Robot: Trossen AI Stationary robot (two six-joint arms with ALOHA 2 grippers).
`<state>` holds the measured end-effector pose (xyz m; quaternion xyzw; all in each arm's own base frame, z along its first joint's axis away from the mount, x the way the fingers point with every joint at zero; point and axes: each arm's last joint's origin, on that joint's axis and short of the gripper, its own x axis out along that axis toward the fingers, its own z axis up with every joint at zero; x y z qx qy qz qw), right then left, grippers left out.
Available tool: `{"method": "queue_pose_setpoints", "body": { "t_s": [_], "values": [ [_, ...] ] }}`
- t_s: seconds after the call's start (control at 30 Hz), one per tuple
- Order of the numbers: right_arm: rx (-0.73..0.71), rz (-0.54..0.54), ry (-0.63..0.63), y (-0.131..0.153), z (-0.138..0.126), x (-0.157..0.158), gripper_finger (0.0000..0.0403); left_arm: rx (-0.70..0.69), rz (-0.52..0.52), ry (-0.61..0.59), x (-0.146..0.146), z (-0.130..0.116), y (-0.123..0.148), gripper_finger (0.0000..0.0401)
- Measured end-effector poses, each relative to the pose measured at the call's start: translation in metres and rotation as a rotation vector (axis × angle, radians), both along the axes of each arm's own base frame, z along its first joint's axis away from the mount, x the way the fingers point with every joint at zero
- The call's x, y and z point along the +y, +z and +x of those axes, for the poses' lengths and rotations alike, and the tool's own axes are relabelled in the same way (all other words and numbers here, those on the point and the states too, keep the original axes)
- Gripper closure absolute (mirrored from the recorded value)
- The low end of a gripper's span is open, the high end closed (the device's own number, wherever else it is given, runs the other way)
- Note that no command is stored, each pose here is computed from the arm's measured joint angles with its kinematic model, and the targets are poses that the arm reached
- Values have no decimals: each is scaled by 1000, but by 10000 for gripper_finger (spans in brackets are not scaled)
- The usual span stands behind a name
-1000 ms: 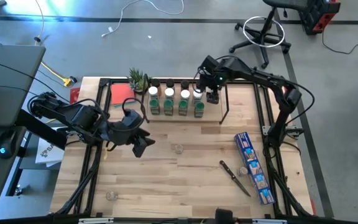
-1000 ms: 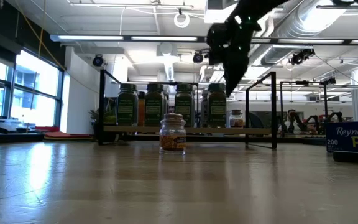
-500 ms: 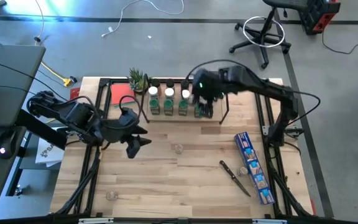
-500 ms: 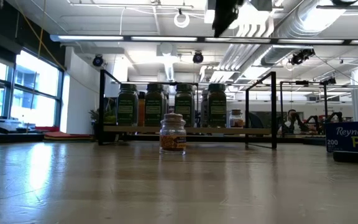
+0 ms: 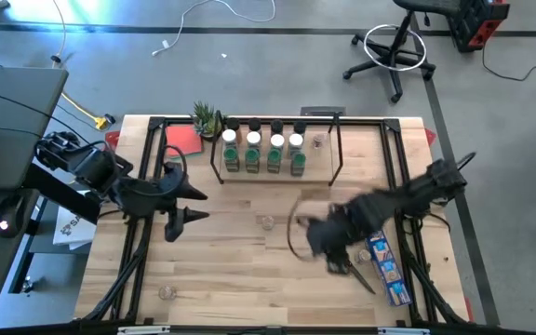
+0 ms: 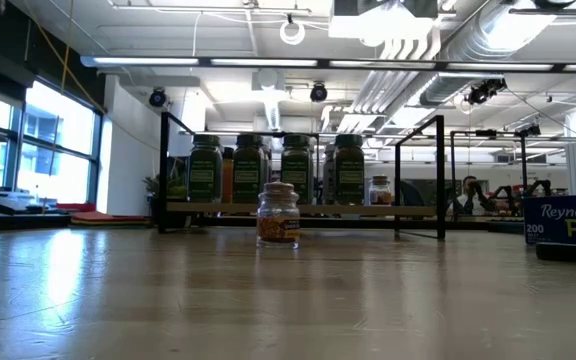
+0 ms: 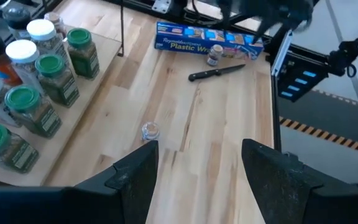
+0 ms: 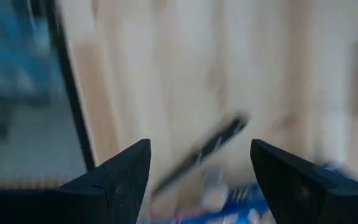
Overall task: Shelf spices
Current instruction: Put the transparent seasoning bottle on the shelf aligned with the other transparent seasoning bottle
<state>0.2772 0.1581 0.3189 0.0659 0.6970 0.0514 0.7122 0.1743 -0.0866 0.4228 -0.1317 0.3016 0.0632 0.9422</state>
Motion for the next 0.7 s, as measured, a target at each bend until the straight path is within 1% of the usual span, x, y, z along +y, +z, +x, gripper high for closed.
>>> {"method": "queue_pose_setpoints", "body": {
  "t_s": [0.07,0.13,0.2,0.3,0.37,0.43,0.53,0.7],
  "values": [
    [76,9,92,-17,-12,13,132,-1,0,-1,0,0,0,177],
    [118,-14,166,-35,-23,24,132,2,-2,-5,0,0,0,177],
    [136,-27,224,-50,-32,31,132,10,-4,-19,0,-1,0,177],
    [120,-13,283,-69,-41,34,133,25,-33,-38,-1,-1,-1,177],
    [113,-12,282,-76,-47,28,133,32,-49,-29,-1,-1,-1,177],
    [108,-28,255,-83,-53,18,133,32,-61,-20,-1,-1,-1,177],
    [74,-16,228,-91,-60,2,133,32,-61,-15,0,-1,-1,177],
    [35,13,247,-107,-77,-15,133,30,-66,15,3,0,-1,177]
  ]
}}
